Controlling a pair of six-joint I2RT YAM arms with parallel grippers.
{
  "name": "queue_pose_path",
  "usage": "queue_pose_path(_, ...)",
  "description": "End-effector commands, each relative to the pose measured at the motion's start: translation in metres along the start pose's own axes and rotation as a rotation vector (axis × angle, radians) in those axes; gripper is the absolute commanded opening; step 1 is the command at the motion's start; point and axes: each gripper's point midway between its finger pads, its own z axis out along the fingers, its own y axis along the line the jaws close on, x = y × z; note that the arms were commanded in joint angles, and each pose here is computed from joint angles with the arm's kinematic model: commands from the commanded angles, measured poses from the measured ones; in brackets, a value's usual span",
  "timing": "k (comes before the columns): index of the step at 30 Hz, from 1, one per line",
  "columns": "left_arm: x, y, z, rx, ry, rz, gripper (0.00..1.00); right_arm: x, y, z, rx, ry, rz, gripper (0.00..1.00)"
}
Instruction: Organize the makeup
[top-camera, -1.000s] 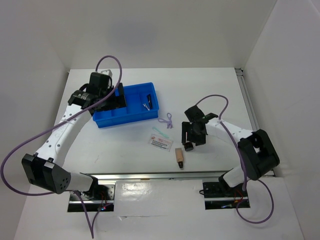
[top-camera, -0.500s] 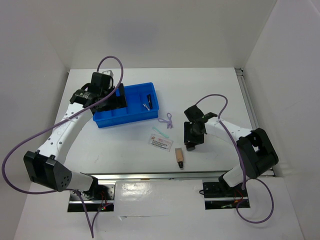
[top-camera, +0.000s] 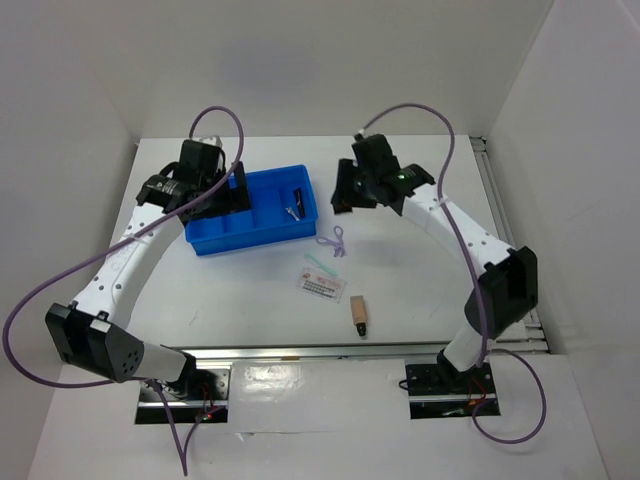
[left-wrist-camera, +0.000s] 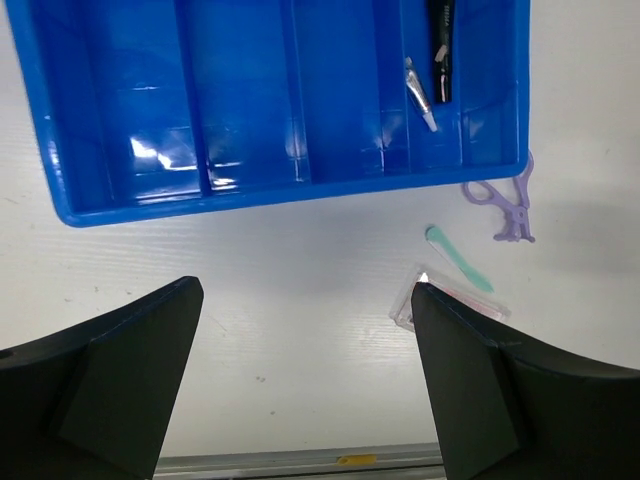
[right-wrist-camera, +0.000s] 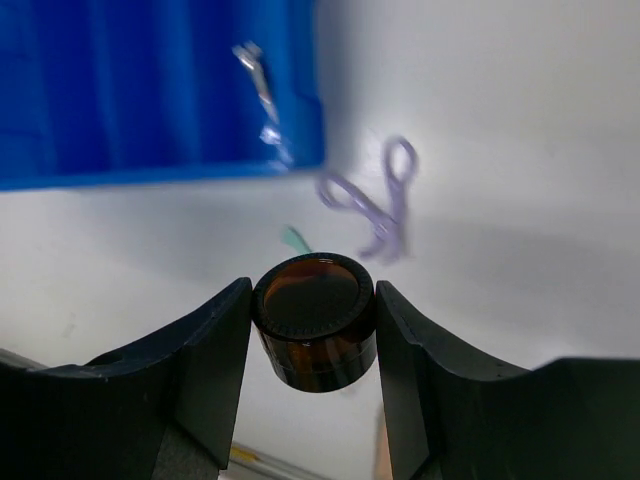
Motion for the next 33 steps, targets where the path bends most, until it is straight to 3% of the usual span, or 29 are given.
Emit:
queue_pose_path(1, -0.025, 0.006, -0.025, -0.051, -0.097, -0.052, 1.0, -0.02, 0.06, 0.021, -0.129, -0.031, -0.101, 0.33)
queue_pose_path(4, -0.033, 0.013, -0.041, -0.086, -0.153, -0.134, 1.0, -0.042, 0.099, 0.045, -0.187, -0.072, -0.154, 0.33)
queue_pose_path(5, -0.041, 0.01, -0.051, -0.072, -0.178, -0.161, 1.0, -0.061, 0.114, 0.043, -0.229, -0.12, -0.161, 0.33)
queue_pose_path(11, -0.062, -0.005, -0.086, 0.049, -0.298, -0.223, 1.0, -0.081, 0.164, 0.082, -0.338, -0.189, -0.204, 0.33)
queue_pose_path(17, -0.053, -0.008, -0.082, 0.072, -0.272, -0.203, 1.0, -0.088, 0.19, 0.12, -0.386, -0.199, -0.225, 0.33)
queue_pose_path(18, -0.053, -0.008, -0.079, 0.068, -0.265, -0.202, 1.0, -0.078, 0.186, 0.144, -0.368, -0.166, -0.226, 0.33)
queue_pose_path(28, -0.044, -0.008, -0.079, 0.075, -0.236, -0.205, 1.0, -0.068, 0.197, 0.178, -0.42, -0.151, -0.225, 0.35)
queue_pose_path(29, -0.045, -0.008, -0.082, 0.074, -0.235, -0.205, 1.0, -0.068, 0.2, 0.177, -0.437, -0.153, -0.227, 0.36)
queue_pose_path(33, -0.042, -0.006, -0.081, 0.068, -0.224, -0.203, 1.0, -0.077, 0.21, 0.173, -0.478, -0.176, -0.232, 0.65)
